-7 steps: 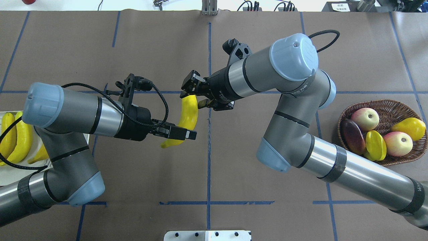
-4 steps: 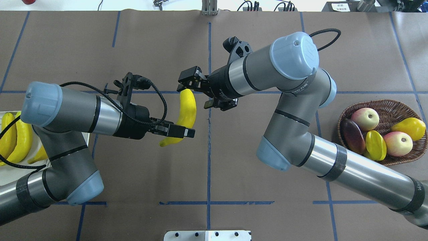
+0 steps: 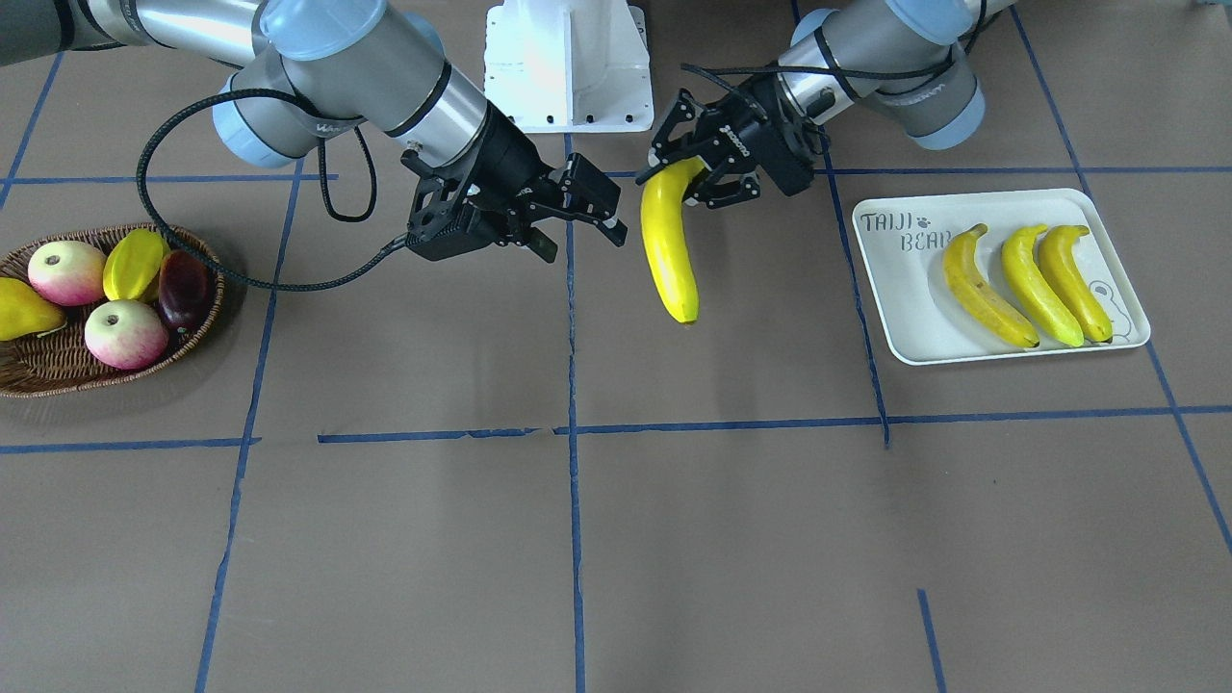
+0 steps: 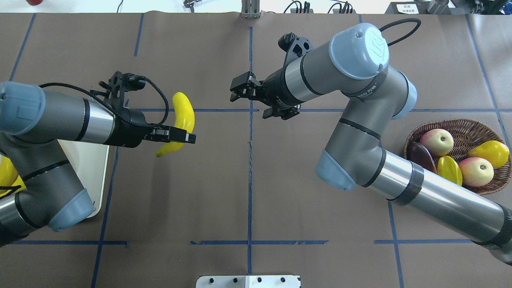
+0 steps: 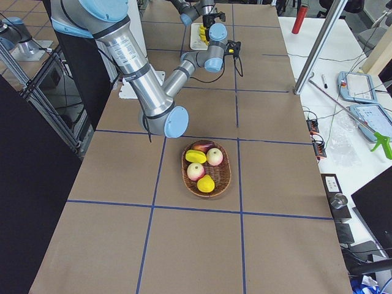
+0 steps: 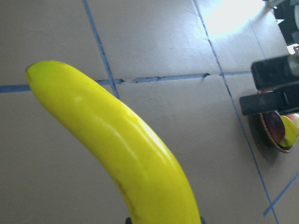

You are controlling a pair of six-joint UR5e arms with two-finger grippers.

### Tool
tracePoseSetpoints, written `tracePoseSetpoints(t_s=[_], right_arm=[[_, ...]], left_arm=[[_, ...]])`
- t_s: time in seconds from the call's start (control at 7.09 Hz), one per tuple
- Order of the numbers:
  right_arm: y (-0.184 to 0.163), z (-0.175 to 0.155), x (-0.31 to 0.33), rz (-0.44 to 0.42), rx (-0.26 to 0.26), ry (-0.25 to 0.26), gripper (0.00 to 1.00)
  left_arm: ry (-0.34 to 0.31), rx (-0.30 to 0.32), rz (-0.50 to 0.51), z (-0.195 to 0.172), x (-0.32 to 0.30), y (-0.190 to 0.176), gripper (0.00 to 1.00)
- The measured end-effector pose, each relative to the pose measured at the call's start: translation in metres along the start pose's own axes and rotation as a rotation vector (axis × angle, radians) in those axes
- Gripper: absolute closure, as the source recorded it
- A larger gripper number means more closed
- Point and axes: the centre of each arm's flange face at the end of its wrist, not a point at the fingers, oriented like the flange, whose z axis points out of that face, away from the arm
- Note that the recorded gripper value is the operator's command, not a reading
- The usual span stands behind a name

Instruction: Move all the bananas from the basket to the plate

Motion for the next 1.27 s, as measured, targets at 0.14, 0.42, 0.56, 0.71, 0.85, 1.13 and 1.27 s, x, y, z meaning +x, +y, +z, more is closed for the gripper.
tracePoseSetpoints(t_s=[0.14, 0.42, 0.56, 0.71, 0.85, 1.13, 1.27], right_arm=[[-0.008, 0.003, 0.007, -0.022, 0.004, 0.065, 0.00], [-0.026, 0.003, 0.023, -0.062, 0.009, 0.197, 0.00], [-0.036, 0.001, 0.031, -0.080, 0.008, 0.257, 0.00], [-0.047, -0.003, 0.041, -0.098, 0.006, 0.315, 0.00], [-0.055, -0.011, 0.054, -0.119, 0.000, 0.366, 0.00], [-0.061, -0.029, 0.076, -0.167, -0.011, 0.422, 0.00], [-0.062, -0.033, 0.081, -0.179, -0.014, 0.431, 0.00]], left_arm=[[-0.074, 0.000, -0.041, -0.014, -0.014, -0.003, 0.91], [-0.234, -0.017, -0.136, -0.035, -0.053, 0.001, 0.91], [-0.309, -0.035, -0.182, -0.040, -0.074, 0.007, 0.91], [-0.377, -0.056, -0.227, -0.045, -0.094, 0.015, 0.91], [-0.446, -0.059, -0.262, -0.052, -0.116, 0.025, 0.91], [-0.552, -0.017, -0.252, -0.060, -0.148, 0.039, 0.91], [-0.579, -0.024, -0.209, -0.062, -0.159, 0.046, 0.91]])
